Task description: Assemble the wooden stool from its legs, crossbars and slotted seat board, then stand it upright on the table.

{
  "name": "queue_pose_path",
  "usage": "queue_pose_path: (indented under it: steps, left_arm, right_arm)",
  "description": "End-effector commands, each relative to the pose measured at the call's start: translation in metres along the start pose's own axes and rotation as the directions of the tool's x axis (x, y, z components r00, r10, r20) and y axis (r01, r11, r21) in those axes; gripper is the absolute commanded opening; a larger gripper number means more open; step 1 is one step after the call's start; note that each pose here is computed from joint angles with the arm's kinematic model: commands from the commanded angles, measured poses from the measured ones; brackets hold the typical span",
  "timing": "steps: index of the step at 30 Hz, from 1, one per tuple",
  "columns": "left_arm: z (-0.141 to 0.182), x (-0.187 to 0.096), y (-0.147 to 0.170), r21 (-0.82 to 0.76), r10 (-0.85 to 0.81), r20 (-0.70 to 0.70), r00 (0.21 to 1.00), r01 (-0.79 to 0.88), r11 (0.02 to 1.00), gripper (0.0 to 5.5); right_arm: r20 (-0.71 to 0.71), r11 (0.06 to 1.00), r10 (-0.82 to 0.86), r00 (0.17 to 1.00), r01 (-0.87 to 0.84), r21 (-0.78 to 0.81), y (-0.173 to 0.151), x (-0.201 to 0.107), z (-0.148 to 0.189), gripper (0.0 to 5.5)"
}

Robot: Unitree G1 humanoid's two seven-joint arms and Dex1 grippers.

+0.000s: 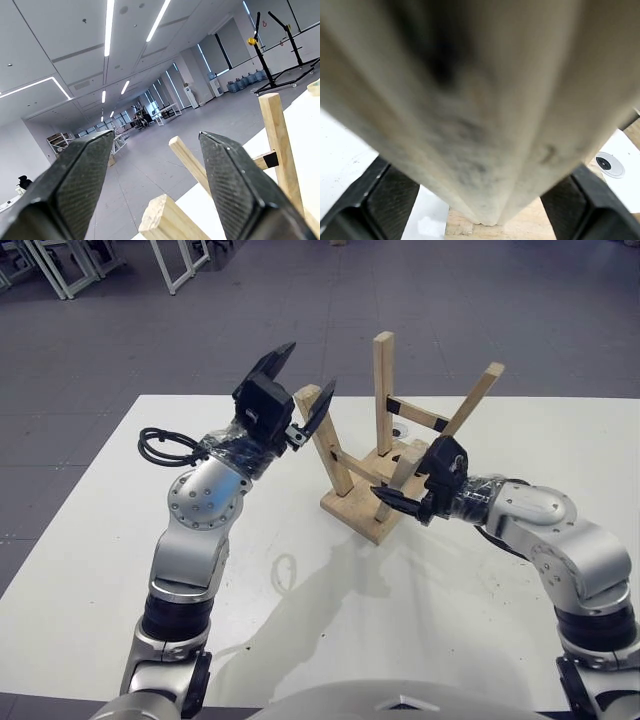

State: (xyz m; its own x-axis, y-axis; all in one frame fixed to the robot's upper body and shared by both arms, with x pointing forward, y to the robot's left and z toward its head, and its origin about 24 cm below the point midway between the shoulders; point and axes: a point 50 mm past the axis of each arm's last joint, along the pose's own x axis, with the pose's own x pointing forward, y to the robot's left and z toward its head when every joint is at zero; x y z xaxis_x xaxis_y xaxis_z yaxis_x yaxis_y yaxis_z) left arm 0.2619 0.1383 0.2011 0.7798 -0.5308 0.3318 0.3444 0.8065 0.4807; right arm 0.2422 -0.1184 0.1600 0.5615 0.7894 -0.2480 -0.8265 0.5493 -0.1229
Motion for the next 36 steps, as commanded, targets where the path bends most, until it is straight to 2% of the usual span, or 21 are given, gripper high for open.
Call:
queue_pose_path:
  steps: [1, 4, 7, 10, 12, 15, 17, 19, 20, 24, 27, 30, 34, 36]
  left_arm:
    - [0.001, -0.006, 0.014, 0.040, 0.078, 0.035, 0.996, -0.079, 0.996, 3.14]
    - [0.008, -0.010, 0.034, 0.081, 0.220, 0.098, 0.971, -0.228, 0.970, 3.14]
    - [0.011, -0.013, 0.049, 0.106, 0.315, 0.127, 0.941, -0.329, 0.938, 3.14]
    - [0.008, -0.017, 0.059, 0.136, 0.389, 0.118, 0.914, -0.402, 0.905, 3.14]
    - [0.006, -0.022, 0.069, 0.182, 0.460, 0.106, 0.882, -0.472, 0.863, 3.14]
    - [0.005, -0.027, 0.082, 0.225, 0.525, 0.104, 0.845, -0.534, 0.815, 3.14]
    - [0.003, -0.027, 0.086, 0.228, 0.536, 0.094, 0.839, -0.542, 0.809, 3.14]
    - [0.001, -0.028, 0.086, 0.222, 0.538, 0.082, 0.839, -0.542, 0.811, 3.14]
    - [0.000, -0.028, 0.084, 0.216, 0.534, 0.077, 0.842, -0.537, 0.815, 3.14]
    - [-0.003, -0.027, 0.080, 0.194, 0.524, 0.063, 0.850, -0.525, 0.828, 3.14]
    - [-0.004, -0.025, 0.078, 0.175, 0.501, 0.053, 0.864, -0.502, 0.847, 3.14]
    - [-0.003, -0.022, 0.079, 0.118, 0.419, 0.048, 0.907, -0.422, 0.899, 3.14]
    - [-0.001, -0.016, 0.086, -0.097, 0.262, 0.053, 0.964, -0.256, 0.962, 3.14]
    - [0.002, -0.014, 0.090, -0.196, 0.155, 0.059, 0.986, -0.141, 0.970, 3.14]
  right_arm:
    - [0.125, 1.000, 0.022, 0.992, -0.022, -0.004, -0.004, -0.020, 0.024, 3.53]
    - [0.374, 0.995, 0.096, 0.923, -0.098, -0.015, -0.009, -0.038, 0.064, 3.53]
    - [0.473, 0.997, 0.038, 0.880, -0.067, 0.043, -0.027, -0.049, 0.079, 3.53]
    - [0.399, 0.981, -0.192, 0.897, 0.161, 0.112, -0.060, -0.045, 0.068, 3.53]
    - [0.293, 0.955, -0.297, 0.909, 0.286, 0.081, -0.073, -0.033, 0.047, 3.53]
    - [0.167, 0.958, -0.264, 0.950, 0.278, -0.066, -0.065, -0.017, 0.017, 3.53]
    - [0.124, 0.981, -0.129, 0.984, 0.145, -0.128, -0.040, -0.008, 0.006, 3.53]
    - [0.143, 0.988, 0.032, 0.989, -0.010, -0.155, -0.011, -0.002, 0.007, 3.53]
    - [0.198, 0.983, 0.108, 0.974, -0.076, -0.165, 0.002, -0.001, 0.015, 3.53]
    - [0.331, 0.968, 0.223, 0.917, -0.168, -0.187, 0.024, -0.002, 0.039, 3.53]
    - [0.359, 0.972, 0.205, 0.911, -0.147, -0.183, 0.023, -0.001, 0.047, 3.53]
    - [0.443, 0.977, 0.195, 0.875, -0.132, -0.169, 0.017, -0.016, 0.072, 3.53]
    - [0.583, 0.976, 0.217, 0.783, -0.170, -0.135, 0.016, -0.036, 0.112, 3.53]
    - [0.618, 0.982, 0.186, 0.764, -0.154, -0.105, 0.006, -0.044, 0.127, 3.53]
